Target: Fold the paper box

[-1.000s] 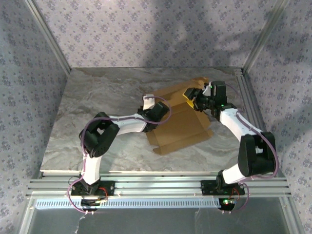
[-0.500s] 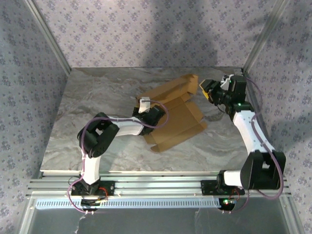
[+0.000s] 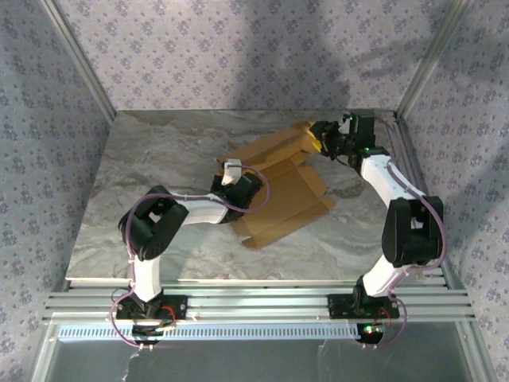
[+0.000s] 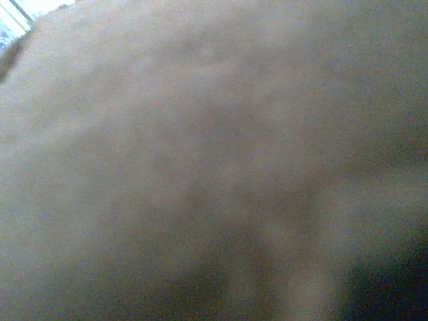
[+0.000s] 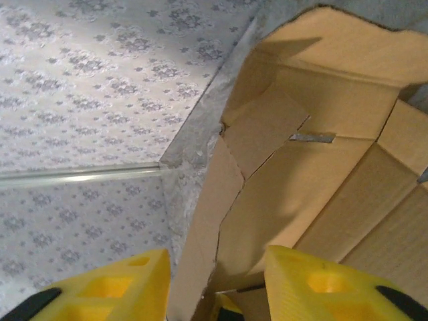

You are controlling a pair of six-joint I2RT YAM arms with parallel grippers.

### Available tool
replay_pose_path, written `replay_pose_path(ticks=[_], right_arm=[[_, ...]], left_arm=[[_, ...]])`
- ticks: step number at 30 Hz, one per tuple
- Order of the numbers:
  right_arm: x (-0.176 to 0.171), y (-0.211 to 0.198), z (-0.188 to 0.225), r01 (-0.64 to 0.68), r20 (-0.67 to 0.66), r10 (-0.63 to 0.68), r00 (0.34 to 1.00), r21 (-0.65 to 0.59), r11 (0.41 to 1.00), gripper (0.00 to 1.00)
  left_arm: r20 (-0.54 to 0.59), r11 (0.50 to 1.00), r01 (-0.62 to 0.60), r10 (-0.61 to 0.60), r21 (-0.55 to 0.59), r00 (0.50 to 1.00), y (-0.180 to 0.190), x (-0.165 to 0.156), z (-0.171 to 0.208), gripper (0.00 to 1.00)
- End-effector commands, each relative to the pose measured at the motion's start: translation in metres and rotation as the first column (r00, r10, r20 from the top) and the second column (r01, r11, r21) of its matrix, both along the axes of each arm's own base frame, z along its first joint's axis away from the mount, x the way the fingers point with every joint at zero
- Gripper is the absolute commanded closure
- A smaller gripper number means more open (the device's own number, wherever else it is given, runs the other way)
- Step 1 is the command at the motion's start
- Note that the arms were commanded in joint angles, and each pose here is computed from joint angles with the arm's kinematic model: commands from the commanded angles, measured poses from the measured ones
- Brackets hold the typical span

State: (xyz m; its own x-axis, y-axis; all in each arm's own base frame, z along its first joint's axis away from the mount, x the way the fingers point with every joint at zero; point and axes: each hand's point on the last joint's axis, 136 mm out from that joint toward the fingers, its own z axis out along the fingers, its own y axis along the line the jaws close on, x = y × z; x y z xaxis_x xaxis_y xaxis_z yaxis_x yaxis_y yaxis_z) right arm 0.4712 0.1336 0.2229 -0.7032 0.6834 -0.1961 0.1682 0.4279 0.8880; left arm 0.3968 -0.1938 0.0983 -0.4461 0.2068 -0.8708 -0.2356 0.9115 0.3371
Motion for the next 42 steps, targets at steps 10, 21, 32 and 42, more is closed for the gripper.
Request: replay_pose_path(ticks=[10, 21, 32, 42], right_arm=[[0.015, -0.013, -0.007, -0.163, 0.016, 0.181, 0.983, -0.362, 0.918, 0.5], [0.023, 0.024, -0.023, -0.29, -0.082, 0.286, 0.955, -0.476, 0.831, 0.43], [0.032, 0.033, -0.042, -0.336, -0.138, 0.307, 0.942, -0.447, 0.829, 0.41], [0.035, 0.054, -0.036, -0.352, -0.108, 0.336, 0.936, -0.351, 0.867, 0.47]], left_arm=[[-0.111, 0.981, 0.182, -0.174, 0.066, 0.978, 0.009, 0.001, -0.002, 1.0], [-0.107, 0.953, 0.288, -0.277, 0.098, 0.955, -0.002, 0.012, 0.011, 1.0], [-0.11, 0.948, 0.304, -0.294, 0.094, 0.95, -0.006, 0.009, 0.008, 1.0], [-0.106, 0.94, 0.326, -0.316, 0.102, 0.943, -0.012, 0.009, 0.011, 1.0]])
